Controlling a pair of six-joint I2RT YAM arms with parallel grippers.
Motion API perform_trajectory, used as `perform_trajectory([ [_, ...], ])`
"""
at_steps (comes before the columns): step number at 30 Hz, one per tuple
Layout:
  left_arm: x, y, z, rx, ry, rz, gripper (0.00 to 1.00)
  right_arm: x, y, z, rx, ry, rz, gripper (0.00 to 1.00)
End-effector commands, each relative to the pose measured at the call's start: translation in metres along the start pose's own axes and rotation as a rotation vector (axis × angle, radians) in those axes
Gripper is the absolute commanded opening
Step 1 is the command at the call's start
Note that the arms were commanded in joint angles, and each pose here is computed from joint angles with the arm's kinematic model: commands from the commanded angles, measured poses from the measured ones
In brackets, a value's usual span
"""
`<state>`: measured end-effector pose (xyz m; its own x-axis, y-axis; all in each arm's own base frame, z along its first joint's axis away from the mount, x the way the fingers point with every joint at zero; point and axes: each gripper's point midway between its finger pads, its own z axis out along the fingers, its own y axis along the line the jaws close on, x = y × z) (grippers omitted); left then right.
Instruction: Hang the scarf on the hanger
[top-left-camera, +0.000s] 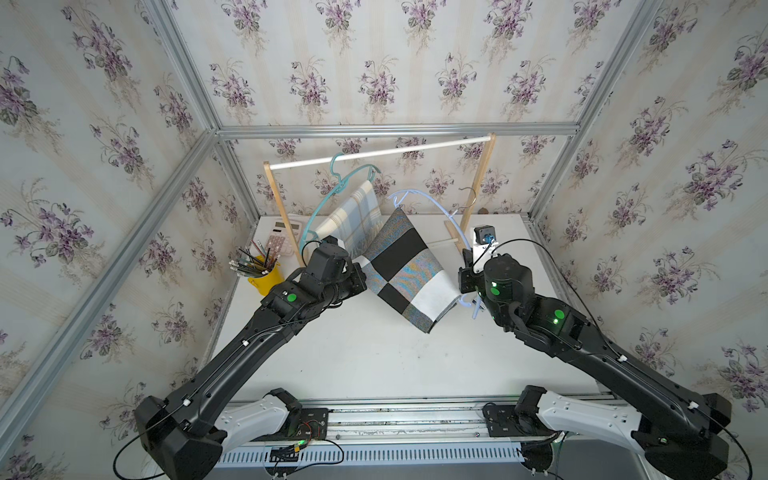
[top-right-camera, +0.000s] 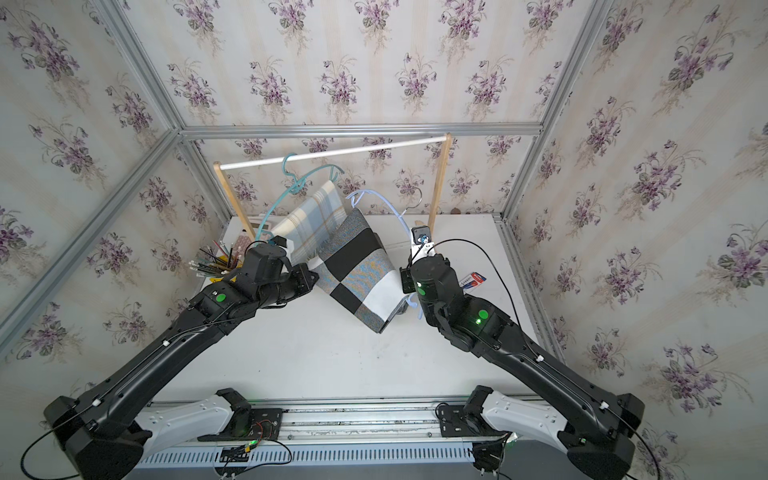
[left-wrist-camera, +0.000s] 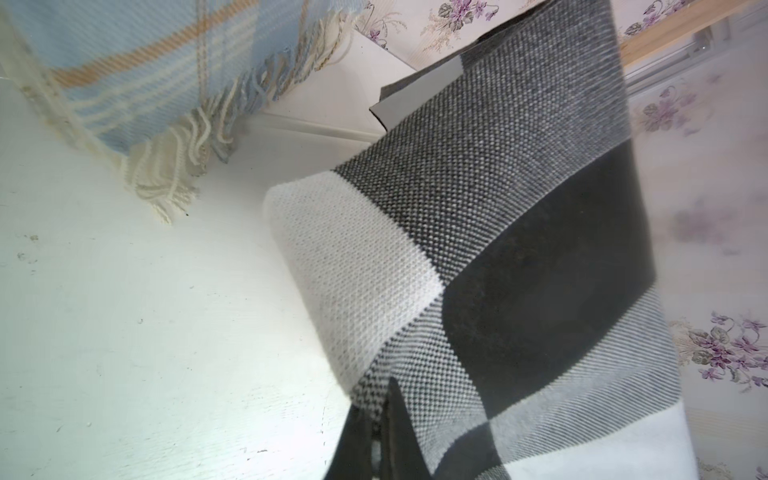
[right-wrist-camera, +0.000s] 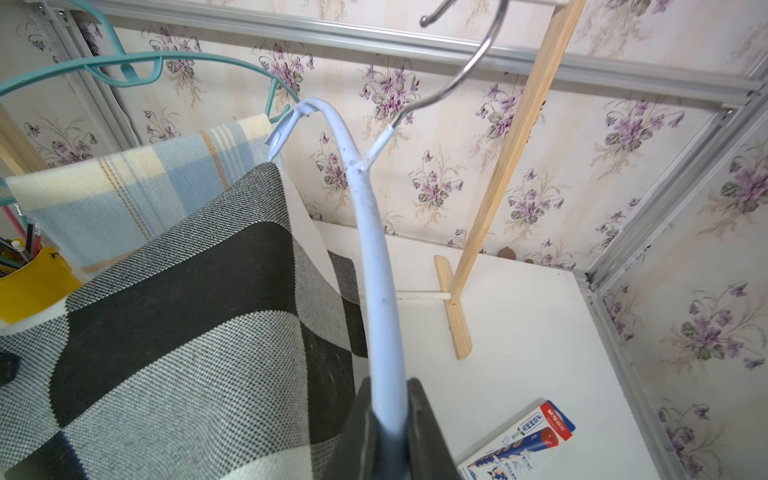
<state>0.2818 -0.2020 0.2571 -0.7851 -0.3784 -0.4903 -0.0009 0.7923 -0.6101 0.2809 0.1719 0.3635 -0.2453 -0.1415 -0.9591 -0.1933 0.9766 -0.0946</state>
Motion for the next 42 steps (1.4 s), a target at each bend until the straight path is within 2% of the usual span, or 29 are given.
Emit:
perform_trajectory([
  [1,0.002,0.011,0.008,-0.018,0.007,-0.019,0.00,-0.026,-0.026,-0.009,0.111,-0.065,0.024,0.00],
  [13,0.005,0.026,0.056,-0.041,0.079,-0.054,0.00,-0.064,-0.047,-0.036,0.131,-0.117,0.025,0.00],
  [19,0.008,0.012,0.077,0.012,0.145,-0.032,0.00,-0.076,-0.054,-0.045,0.136,-0.138,0.020,0.00],
  [26,0.011,0.009,0.102,0.002,0.204,-0.014,0.00,-0.090,-0.063,-0.059,0.137,-0.175,0.021,0.00],
  [40,0.006,-0.021,0.116,0.068,0.277,0.045,0.00,-0.089,-0.059,-0.063,0.091,-0.175,0.008,0.00],
  [41,0.006,-0.022,0.116,0.063,0.284,0.050,0.01,-0.088,-0.058,-0.062,0.089,-0.173,0.003,0.00],
  [42,0.006,-0.022,0.115,0.064,0.288,0.057,0.13,-0.088,-0.057,-0.062,0.084,-0.172,0.000,0.00],
])
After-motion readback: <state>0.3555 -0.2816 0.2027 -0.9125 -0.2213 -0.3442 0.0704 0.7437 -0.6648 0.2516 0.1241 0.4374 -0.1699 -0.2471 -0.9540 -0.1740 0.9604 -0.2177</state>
